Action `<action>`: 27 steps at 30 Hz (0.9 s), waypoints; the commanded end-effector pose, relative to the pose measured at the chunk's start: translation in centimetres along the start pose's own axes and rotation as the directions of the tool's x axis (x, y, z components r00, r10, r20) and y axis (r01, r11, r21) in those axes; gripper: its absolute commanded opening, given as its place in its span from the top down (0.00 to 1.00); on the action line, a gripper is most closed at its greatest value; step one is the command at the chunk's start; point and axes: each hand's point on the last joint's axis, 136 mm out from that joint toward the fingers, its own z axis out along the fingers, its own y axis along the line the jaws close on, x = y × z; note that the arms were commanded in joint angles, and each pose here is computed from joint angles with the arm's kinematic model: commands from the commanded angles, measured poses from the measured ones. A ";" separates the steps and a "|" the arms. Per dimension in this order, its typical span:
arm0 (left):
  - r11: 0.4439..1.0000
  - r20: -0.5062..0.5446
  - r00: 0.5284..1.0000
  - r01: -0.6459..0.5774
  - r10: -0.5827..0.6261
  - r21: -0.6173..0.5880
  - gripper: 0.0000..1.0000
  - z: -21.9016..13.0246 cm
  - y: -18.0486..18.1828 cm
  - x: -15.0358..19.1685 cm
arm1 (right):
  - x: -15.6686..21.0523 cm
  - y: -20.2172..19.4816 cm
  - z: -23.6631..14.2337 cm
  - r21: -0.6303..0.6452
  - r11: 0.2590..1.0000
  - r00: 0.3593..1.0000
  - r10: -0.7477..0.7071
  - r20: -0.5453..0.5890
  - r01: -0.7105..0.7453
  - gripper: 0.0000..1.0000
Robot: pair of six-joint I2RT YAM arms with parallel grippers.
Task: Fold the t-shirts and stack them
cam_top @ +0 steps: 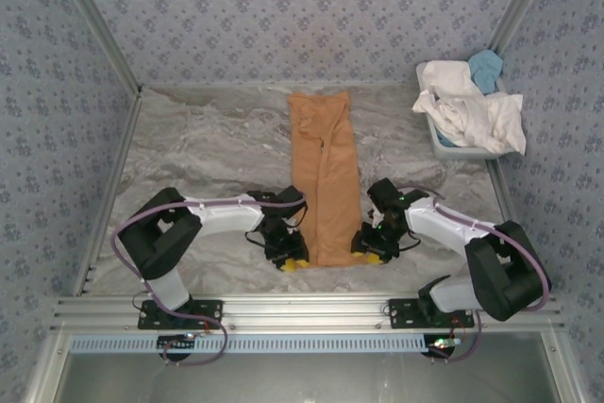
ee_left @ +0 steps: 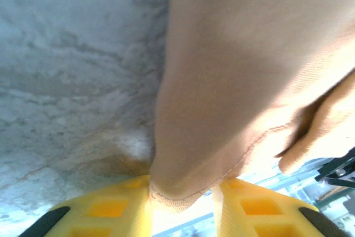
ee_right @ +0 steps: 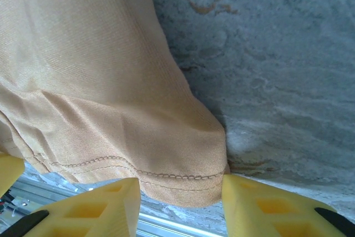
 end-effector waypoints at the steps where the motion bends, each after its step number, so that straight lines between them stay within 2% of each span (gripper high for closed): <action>1: 0.999 0.089 0.996 -0.031 0.029 0.025 0.62 -1.7 -1.0 -0.7 | 0.0 -0.7 0.5 0.027 0.999 0.999 0.038 0.003 -0.038 0.57; 6: 0.999 0.091 0.995 -0.033 0.033 0.005 0.56 -1.9 -0.2 -0.4 | -0.3 -0.7 0.8 0.033 0.998 0.998 0.055 0.010 -0.055 0.63; 12: 1.000 0.091 0.996 -0.025 0.024 0.004 0.57 -0.9 -0.2 -1.4 | 0.4 -1.5 -0.2 0.096 0.993 0.998 0.061 0.008 -0.061 0.57; 16: 1.000 0.074 0.997 -0.028 0.027 0.013 0.64 -0.1 -0.8 -1.9 | 0.8 -1.8 -1.1 0.118 0.992 0.998 0.051 0.025 -0.054 0.55; 21: 0.999 0.047 0.998 -0.048 0.048 0.000 0.76 0.5 -1.0 -1.6 | 0.9 -2.1 -0.5 0.115 0.991 0.998 0.062 0.018 -0.064 0.54; 27: 0.999 0.036 0.998 -0.048 0.049 -0.017 0.91 0.4 -0.4 -1.3 | -0.4 -1.1 0.5 0.086 0.995 0.998 0.059 0.022 -0.060 0.57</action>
